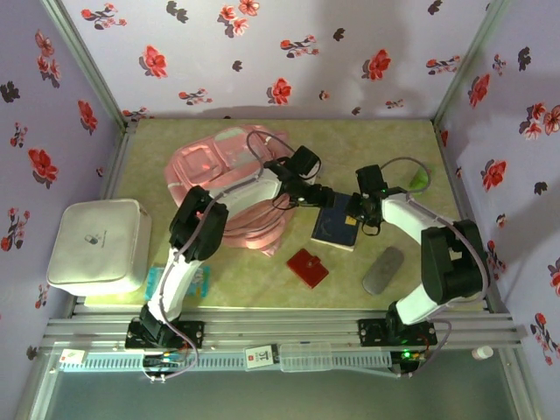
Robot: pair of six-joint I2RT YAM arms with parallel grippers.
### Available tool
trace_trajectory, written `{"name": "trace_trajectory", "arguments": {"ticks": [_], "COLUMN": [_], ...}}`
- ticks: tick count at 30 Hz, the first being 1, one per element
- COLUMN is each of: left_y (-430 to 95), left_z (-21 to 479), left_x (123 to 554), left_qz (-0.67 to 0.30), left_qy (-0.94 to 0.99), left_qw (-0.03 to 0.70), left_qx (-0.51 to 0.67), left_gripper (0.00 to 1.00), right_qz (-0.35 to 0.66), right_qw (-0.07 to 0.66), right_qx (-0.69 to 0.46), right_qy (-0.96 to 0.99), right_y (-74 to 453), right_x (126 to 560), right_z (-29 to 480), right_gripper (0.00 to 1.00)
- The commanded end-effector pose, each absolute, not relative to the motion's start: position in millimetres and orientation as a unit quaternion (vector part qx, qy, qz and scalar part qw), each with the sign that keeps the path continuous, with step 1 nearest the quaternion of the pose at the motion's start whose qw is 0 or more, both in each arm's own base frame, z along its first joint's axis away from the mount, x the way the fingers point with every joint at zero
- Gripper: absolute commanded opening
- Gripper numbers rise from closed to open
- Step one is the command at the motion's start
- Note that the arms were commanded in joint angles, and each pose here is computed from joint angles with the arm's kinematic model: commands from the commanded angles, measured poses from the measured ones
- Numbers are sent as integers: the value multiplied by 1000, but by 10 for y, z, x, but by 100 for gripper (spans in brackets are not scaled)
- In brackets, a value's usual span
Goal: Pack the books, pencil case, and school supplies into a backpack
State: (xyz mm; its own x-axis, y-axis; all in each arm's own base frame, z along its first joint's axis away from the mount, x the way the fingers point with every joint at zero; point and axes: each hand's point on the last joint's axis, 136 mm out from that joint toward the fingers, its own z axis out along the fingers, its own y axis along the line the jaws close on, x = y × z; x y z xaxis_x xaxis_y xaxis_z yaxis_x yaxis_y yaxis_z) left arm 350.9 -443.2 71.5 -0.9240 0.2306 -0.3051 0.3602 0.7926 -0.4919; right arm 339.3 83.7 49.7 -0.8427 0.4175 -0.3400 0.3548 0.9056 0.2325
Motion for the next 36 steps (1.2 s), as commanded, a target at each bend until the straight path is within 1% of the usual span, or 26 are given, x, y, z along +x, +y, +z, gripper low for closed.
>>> {"name": "trace_trajectory", "arguments": {"ticks": [1, 6, 17, 27, 31, 36], "left_y": [-4466, -4457, -4532, -4561, -4632, -4778], "left_z": [612, 465, 359, 299, 349, 527], "left_x": [3418, 3394, 3331, 3296, 3257, 3235], "left_qz": [-272, -263, -278, -283, -305, -361], "left_qy": [946, 951, 948, 948, 941, 923], "left_qw": [87, 67, 38, 21, 12, 1], "left_qx": [155, 150, 151, 146, 147, 136], "left_gripper": [70, 64, 53, 51, 49, 47], "right_qz": [61, 56, 63, 72, 79, 101], "right_qw": [172, 158, 141, 135, 132, 133], "right_qx": [219, 223, 231, 239, 246, 258], "right_qy": [959, 960, 961, 959, 957, 952], "right_y": [765, 768, 808, 838, 860, 919], "right_x": [3308, 3293, 3280, 3262, 3257, 3267], "right_z": [335, 212, 86, 32, 9, -4], "right_gripper": [41, 36, 35, 35, 35, 34]}}
